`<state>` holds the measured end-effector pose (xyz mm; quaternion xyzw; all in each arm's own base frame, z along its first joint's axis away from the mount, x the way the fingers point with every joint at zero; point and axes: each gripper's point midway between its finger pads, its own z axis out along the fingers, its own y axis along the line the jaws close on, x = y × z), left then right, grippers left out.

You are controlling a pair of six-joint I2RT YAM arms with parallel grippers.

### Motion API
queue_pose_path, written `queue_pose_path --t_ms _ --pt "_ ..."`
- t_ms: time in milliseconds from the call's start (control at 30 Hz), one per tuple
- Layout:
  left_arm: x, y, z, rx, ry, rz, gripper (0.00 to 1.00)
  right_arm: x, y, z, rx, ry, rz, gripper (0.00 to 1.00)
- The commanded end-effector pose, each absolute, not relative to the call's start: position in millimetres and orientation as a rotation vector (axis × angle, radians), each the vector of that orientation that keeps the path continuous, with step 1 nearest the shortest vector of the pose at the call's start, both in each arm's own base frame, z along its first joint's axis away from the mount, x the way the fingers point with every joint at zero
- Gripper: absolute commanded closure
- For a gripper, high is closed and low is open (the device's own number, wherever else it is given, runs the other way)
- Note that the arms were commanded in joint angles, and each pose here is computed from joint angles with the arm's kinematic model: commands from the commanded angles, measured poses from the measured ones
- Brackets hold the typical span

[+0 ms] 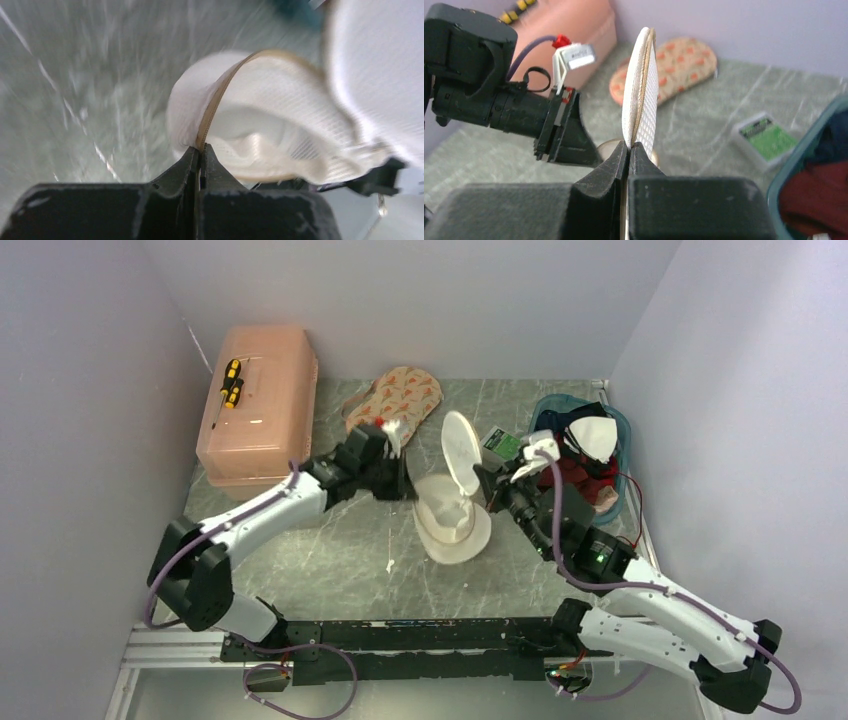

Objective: Unzip the laundry bag and remove the bra
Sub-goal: Adjust the laundry bag at the center of the board.

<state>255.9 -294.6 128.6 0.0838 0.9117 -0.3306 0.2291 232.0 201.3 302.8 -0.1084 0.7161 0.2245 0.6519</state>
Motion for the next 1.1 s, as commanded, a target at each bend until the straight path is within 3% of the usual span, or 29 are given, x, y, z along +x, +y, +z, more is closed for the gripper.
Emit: queue_pose_path --t_ms 0,67,200,300,433,600,800,1067 --pt "288 -282 270 0.296 2.196 -0.799 0.97 226 190 420 -0.201 1.356 0.577 1.00" --pt "293 -273 276 0.240 2.200 -0.742 0.97 233 191 412 -0.180 1.398 0.547 1.00" --pt "286 -251 224 0.172 2.459 -0.606 0.97 266 178 339 -0.050 1.669 0.284 1.00" --pt "293 -226 250 0.064 2.391 -0.584 0.97 284 143 306 0.099 1.805 0.101 1.00" --pt "292 -214 276 -0.096 2.366 -0.872 0.97 298 98 289 0.243 1.836 -0.006 1.00" --pt "280 -242 271 -0.185 2.436 -1.316 0.97 295 94 287 0.284 1.845 -0.006 1.00" --pt "294 -234 260 -0.248 2.330 -1.227 0.97 284 118 315 0.227 1.754 0.191 1.00" --pt "282 -239 162 -0.326 2.492 -1.092 0.97 290 175 226 0.099 1.995 0.324 1.00"
